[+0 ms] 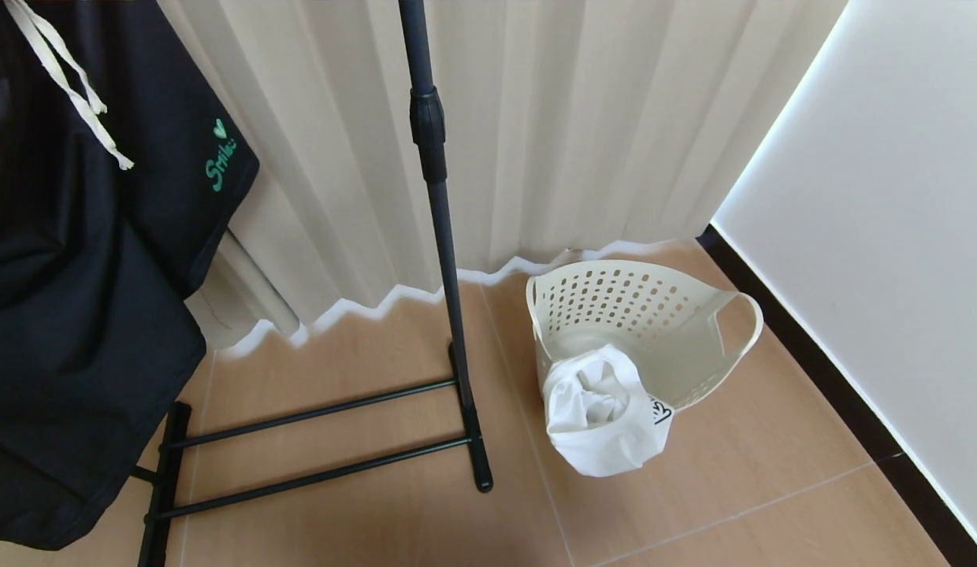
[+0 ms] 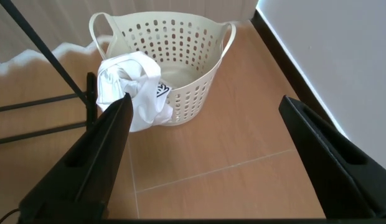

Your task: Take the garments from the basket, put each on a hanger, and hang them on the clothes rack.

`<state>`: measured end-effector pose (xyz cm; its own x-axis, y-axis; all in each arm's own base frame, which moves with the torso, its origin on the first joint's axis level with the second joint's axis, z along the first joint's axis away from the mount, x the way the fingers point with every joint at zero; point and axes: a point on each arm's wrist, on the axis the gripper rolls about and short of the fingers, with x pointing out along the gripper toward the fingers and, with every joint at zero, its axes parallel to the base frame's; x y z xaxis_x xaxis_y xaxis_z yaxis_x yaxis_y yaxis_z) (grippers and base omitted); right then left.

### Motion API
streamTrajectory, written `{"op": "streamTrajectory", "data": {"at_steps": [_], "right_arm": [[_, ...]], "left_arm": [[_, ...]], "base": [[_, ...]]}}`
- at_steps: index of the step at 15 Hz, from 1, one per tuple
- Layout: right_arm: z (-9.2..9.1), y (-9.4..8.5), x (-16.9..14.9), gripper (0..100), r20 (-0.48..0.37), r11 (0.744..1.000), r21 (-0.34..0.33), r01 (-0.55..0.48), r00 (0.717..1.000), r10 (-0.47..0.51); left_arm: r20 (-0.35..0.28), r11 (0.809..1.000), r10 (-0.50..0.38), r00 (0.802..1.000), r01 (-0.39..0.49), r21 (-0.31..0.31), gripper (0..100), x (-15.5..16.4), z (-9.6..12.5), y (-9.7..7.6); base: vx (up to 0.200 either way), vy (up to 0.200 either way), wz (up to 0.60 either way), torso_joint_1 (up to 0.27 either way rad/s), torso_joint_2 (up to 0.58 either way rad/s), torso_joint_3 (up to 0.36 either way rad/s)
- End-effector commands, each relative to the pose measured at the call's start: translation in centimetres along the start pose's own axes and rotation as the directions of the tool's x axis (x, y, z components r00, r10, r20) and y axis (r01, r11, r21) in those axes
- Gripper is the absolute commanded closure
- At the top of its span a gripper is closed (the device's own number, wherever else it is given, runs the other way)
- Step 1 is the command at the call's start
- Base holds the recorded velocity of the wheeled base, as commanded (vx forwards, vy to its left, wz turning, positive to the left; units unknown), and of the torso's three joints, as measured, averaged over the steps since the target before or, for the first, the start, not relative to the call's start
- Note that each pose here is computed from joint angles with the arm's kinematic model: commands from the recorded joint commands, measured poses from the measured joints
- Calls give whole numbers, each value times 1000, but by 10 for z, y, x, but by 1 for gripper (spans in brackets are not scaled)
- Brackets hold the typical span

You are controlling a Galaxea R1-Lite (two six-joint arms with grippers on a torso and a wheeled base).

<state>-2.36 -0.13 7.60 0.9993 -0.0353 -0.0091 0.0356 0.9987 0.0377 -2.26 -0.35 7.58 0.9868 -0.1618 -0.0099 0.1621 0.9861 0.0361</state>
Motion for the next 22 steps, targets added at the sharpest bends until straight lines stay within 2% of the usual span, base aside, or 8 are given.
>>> {"op": "streamTrajectory", "data": {"at_steps": [1, 9, 12, 14, 15, 16, 19, 22], "right_arm": [[0, 0, 0, 0, -2, 1000, -1, -2, 1000, 2], [0, 0, 0, 0, -2, 1000, -4, -3, 1000, 3], [0, 0, 2, 0, -44, 999, -47, -26, 999, 24], [3, 2, 18, 0, -259, 988, -73, -137, 959, 114], [3, 3, 23, 0, -322, 984, -69, -163, 938, 132], [4, 5, 31, 0, -397, 967, -90, -237, 899, 183], [16, 8, 49, 0, -473, 930, -181, -319, 858, 202], [38, 17, 103, 0, -495, 885, -272, -379, 843, 209]], "left_arm": [[-1, 1000, 0, 1000, 0, 1, 0, 0, 0, 0], [-2, 1000, 0, 1000, 0, 5, 0, 0, 0, 0], [-2, 1000, 0, 1000, 0, 3, 0, 0, 0, 0], [-1, 1000, 12, 1000, -12, -1, 0, 0, 0, 0], [-2, 1000, 26, 1000, -26, -1, 0, 0, 0, 1], [-3, 999, 32, 999, -32, -3, 0, 0, 0, 1], [-3, 1000, 31, 1000, -31, -1, 0, 0, 0, 1], [-3, 1000, 31, 1000, -31, -1, 0, 0, 0, 1]], "base": [[0, 0, 0, 2, 7, -198], [0, 0, 0, 2, -1, -195], [0, 0, 0, 1, 2, -163], [0, 0, 0, 1, -1, -30], [0, 0, 0, 0, 0, 0], [0, 0, 0, 0, 0, 0], [0, 0, 0, 0, 0, 0], [0, 0, 0, 0, 0, 0]]}}
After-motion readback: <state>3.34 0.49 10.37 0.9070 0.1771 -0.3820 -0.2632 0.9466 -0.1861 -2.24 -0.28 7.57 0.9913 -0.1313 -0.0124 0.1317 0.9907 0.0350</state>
